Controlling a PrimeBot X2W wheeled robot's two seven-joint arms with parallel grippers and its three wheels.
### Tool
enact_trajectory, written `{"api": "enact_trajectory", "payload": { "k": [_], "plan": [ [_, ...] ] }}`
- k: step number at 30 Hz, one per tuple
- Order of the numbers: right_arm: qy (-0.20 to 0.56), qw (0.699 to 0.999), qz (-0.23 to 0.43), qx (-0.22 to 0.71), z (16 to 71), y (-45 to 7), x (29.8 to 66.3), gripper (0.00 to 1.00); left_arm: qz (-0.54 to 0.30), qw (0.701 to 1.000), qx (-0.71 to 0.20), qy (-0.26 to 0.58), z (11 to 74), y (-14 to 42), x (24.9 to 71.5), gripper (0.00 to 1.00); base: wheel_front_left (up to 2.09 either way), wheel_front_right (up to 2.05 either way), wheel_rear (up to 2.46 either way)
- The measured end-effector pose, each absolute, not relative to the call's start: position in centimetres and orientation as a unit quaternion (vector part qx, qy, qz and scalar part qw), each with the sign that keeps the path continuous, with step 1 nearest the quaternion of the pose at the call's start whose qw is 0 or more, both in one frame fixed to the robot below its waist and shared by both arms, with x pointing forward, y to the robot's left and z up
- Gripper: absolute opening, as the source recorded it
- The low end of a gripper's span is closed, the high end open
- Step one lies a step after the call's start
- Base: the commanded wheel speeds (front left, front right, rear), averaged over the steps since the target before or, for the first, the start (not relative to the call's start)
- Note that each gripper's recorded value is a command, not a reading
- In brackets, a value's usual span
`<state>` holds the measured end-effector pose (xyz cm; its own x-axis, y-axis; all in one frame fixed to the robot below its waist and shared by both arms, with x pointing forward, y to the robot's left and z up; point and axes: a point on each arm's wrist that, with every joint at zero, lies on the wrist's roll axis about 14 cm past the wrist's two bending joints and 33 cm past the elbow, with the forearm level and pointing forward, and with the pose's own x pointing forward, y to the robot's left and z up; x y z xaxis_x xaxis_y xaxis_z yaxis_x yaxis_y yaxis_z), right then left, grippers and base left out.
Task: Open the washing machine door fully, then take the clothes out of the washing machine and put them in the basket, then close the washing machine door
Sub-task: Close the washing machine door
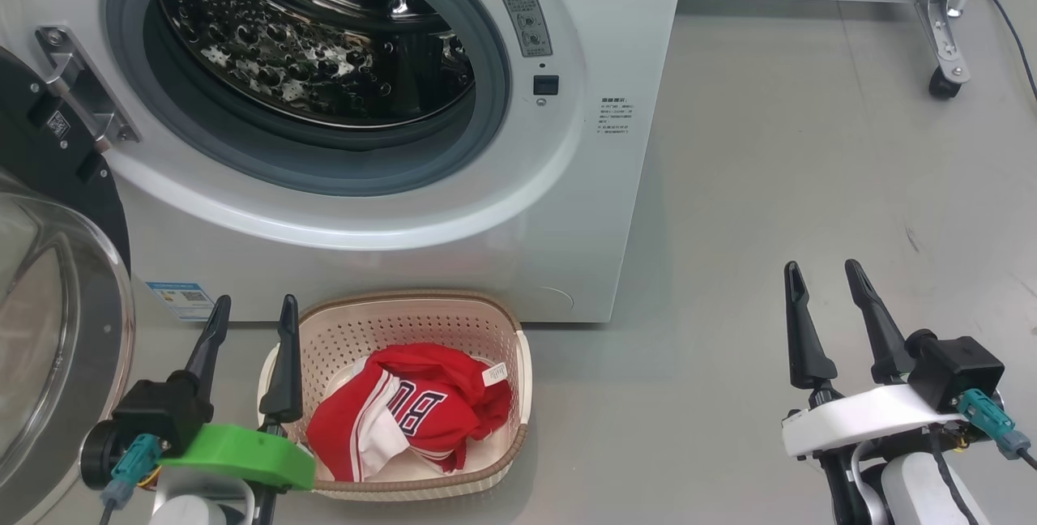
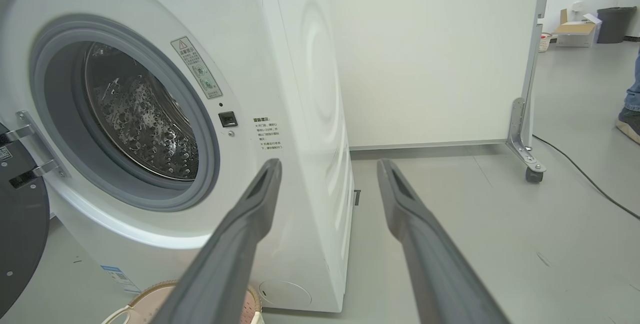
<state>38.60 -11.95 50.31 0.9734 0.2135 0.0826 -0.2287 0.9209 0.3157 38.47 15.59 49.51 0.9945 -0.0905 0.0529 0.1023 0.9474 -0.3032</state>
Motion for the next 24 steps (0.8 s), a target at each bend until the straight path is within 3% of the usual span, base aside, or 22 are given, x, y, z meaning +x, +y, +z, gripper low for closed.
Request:
{"api": "enact_trajectory", "payload": {
  "k": [24],
  "plan": [
    [-0.02,0.979,0.113,0.166,50.05,-11.82,38.65,1.0,-0.047,0.987,-0.152,-0.016,49.21,15.67,37.88,1.0,-0.01,0.02,-0.02]
  ]
}}
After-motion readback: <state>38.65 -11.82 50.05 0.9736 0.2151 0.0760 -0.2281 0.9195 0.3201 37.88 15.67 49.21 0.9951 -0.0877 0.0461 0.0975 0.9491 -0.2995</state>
